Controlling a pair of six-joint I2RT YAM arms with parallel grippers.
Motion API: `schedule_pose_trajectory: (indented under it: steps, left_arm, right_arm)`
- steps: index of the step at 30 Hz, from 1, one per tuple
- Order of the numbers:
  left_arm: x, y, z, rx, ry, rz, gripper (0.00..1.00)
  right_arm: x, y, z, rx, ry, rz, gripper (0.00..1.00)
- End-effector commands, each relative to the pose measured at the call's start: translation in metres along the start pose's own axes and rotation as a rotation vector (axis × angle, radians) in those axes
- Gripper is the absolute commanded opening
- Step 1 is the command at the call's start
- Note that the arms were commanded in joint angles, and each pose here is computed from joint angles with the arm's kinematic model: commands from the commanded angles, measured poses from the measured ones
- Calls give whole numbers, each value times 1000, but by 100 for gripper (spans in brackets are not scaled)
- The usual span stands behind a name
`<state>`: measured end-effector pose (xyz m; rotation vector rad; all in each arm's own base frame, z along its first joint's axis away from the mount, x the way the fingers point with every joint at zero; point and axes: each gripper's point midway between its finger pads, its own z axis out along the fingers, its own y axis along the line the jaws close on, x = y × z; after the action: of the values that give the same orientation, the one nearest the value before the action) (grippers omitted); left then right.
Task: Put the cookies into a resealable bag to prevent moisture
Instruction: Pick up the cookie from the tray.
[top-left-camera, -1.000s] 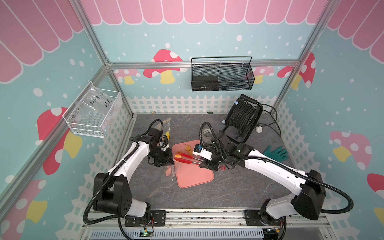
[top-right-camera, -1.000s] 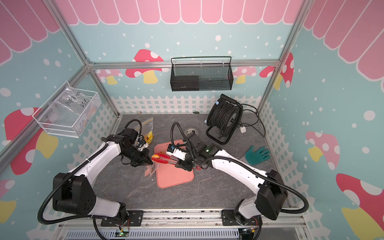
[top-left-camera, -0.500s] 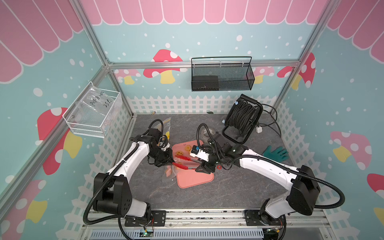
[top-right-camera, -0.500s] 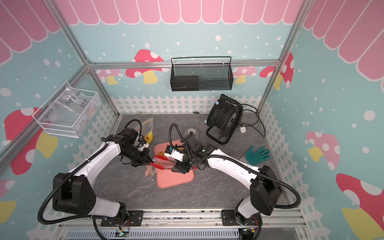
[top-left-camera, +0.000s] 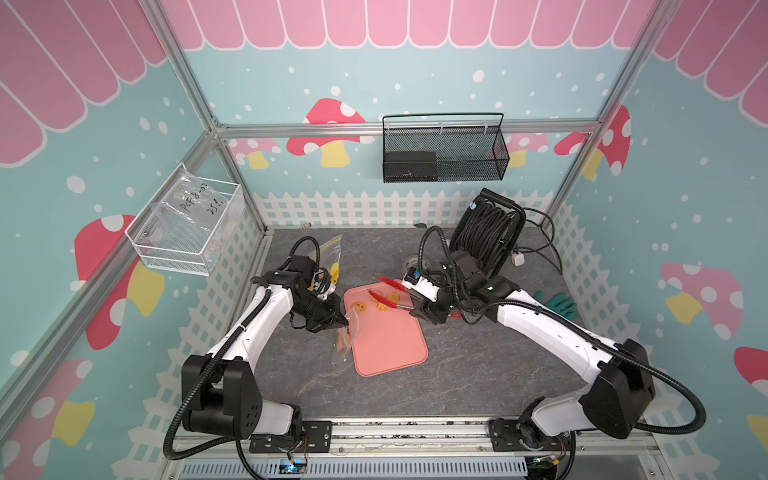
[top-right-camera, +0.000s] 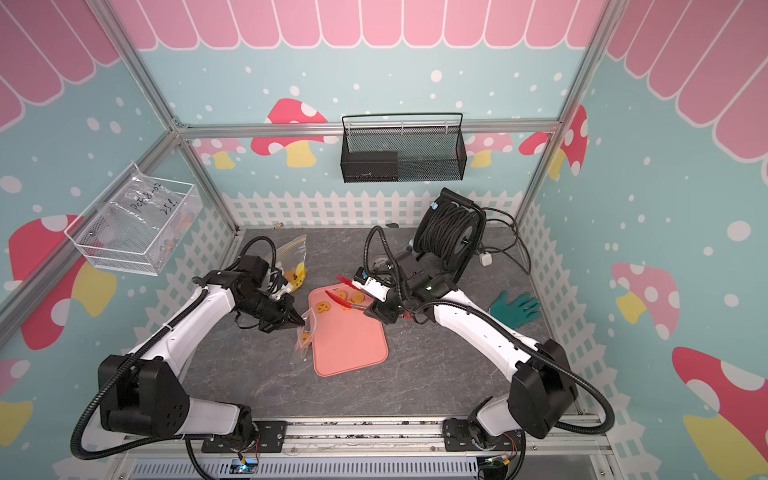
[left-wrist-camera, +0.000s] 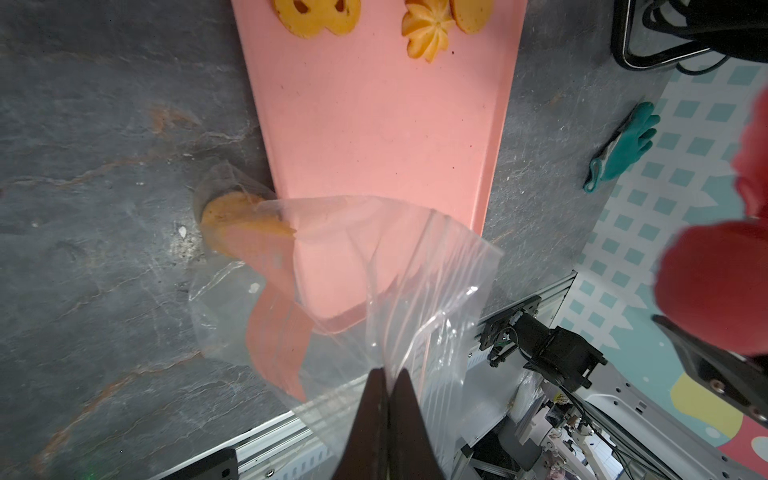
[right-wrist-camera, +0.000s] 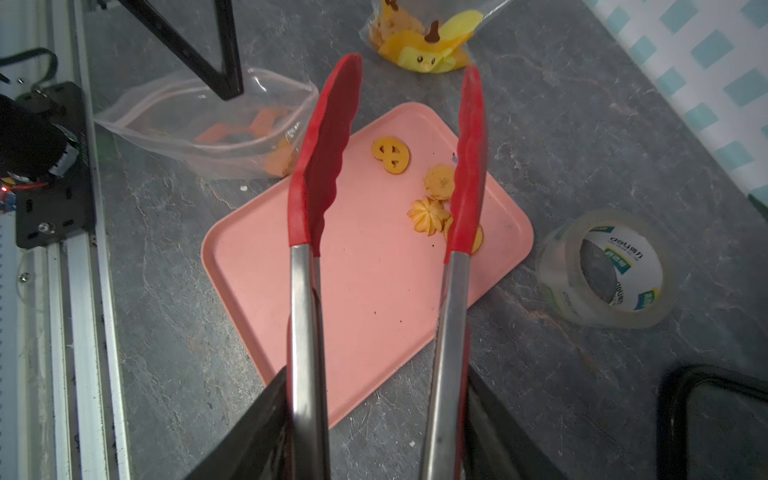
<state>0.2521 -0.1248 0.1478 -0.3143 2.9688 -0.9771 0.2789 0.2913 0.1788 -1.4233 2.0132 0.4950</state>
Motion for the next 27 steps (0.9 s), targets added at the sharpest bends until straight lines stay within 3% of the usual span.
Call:
schedule_pose_trajectory:
  steps: [1, 5, 15, 27]
  left_arm:
    - [-3, 2, -2, -11, -8, 13, 0]
    - [-4, 4, -2, -23, -6, 17, 0]
    - [-5, 8, -2, -50, 3, 24, 0]
    - [-5, 10, 1, -54, 21, 28, 0]
  right_arm:
    - [10, 4, 28, -15, 88, -121, 63]
    - [7, 6, 62, -37, 126, -201, 64]
    - [12, -16, 119, -32, 216, -256, 66]
    - [14, -25, 145, -57, 277, -271, 62]
